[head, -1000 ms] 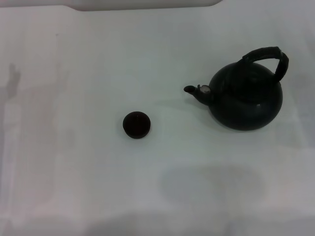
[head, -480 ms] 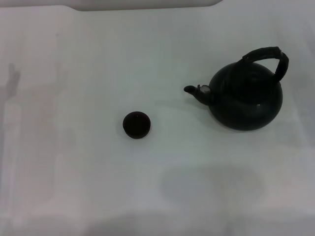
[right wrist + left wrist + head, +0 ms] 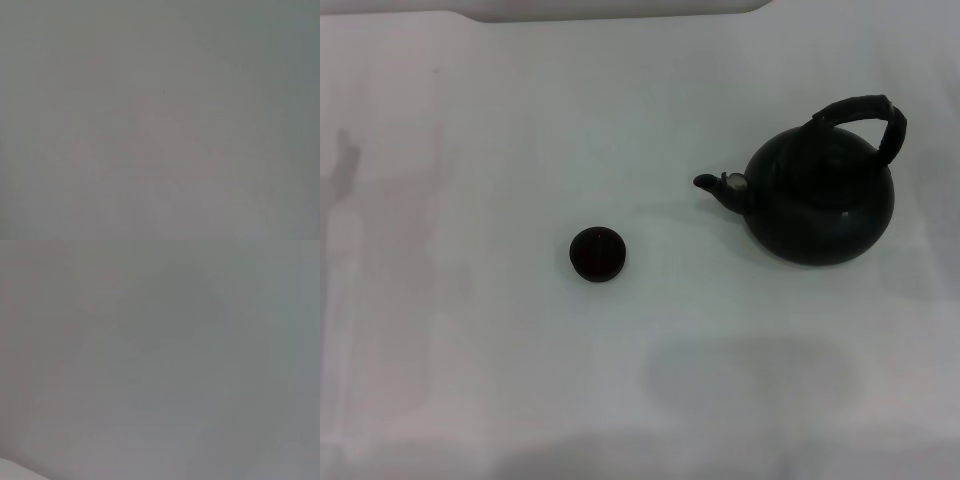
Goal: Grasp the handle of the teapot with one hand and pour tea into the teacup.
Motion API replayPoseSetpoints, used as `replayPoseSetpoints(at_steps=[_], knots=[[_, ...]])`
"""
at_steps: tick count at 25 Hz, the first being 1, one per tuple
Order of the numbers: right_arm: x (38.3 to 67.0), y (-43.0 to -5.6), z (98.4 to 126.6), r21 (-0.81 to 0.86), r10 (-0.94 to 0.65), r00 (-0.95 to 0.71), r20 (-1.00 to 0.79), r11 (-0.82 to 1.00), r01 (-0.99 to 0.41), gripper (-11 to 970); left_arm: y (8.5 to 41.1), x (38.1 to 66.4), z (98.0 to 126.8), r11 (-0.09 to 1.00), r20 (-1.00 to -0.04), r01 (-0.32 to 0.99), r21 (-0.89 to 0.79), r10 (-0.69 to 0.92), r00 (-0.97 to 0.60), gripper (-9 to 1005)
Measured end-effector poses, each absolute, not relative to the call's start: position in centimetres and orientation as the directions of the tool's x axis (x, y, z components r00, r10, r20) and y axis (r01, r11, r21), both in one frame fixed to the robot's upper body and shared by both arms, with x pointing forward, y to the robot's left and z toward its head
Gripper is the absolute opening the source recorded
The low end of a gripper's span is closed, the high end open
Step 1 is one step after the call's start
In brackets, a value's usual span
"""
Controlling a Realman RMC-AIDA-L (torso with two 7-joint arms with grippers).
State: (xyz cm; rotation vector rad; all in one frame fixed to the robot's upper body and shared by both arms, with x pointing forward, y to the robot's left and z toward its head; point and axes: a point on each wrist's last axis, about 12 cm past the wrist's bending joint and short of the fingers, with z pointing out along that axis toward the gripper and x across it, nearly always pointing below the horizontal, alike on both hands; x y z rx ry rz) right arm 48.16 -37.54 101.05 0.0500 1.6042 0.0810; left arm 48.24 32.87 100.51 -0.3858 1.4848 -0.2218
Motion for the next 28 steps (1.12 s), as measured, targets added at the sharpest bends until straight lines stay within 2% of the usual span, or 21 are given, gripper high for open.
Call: replayPoseSetpoints(at_steps=[28], knots=[[48.01,-37.62,101.01,0.084,0.083,-0.036,-0.996,0.996,-0.016,737,32.78,48.07,100.43,0.917,-0.920,-0.091,-0.389,-0.383,0.081,887]])
